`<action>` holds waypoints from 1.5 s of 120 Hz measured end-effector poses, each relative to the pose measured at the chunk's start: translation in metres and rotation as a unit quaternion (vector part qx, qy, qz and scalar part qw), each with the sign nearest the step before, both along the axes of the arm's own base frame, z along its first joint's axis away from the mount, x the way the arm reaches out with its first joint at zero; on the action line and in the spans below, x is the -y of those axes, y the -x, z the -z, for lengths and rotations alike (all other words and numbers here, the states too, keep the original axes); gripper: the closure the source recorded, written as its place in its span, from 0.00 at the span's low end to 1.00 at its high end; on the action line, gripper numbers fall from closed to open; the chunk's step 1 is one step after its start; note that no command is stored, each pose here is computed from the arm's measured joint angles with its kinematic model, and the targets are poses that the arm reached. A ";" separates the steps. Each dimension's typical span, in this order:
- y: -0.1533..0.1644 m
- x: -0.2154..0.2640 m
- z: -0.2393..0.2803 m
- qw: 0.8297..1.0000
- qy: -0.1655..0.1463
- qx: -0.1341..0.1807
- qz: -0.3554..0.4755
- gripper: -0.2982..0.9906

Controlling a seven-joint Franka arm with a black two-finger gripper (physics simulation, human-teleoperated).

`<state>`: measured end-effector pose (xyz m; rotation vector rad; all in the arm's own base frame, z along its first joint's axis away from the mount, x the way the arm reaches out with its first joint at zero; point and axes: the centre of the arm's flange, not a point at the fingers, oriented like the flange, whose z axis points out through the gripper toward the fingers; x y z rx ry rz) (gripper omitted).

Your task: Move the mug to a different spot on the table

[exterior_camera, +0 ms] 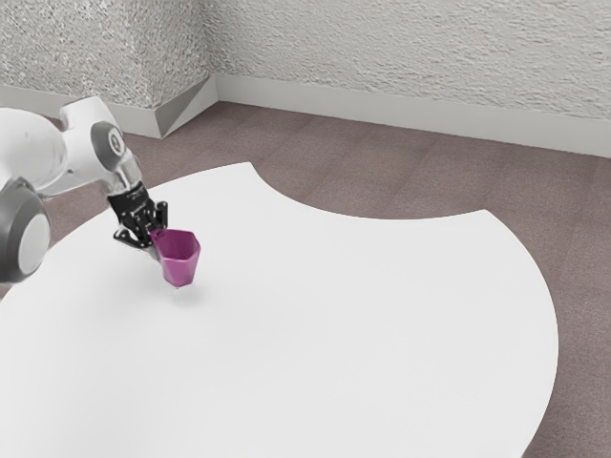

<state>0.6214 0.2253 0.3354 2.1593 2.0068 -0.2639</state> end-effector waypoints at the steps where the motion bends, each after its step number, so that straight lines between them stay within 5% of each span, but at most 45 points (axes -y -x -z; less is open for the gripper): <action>1: 0.000 0.002 -0.002 1.000 0.000 0.001 0.003 0.80; 22: -0.008 0.050 -0.027 0.998 0.011 0.002 0.065 0.80; 52: 0.014 0.117 -0.014 0.986 0.042 -0.043 0.158 0.81; 93: 0.026 0.180 0.030 0.944 0.089 -0.083 0.308 0.81; 180: 0.006 0.135 0.088 0.910 0.135 -0.063 0.386 0.80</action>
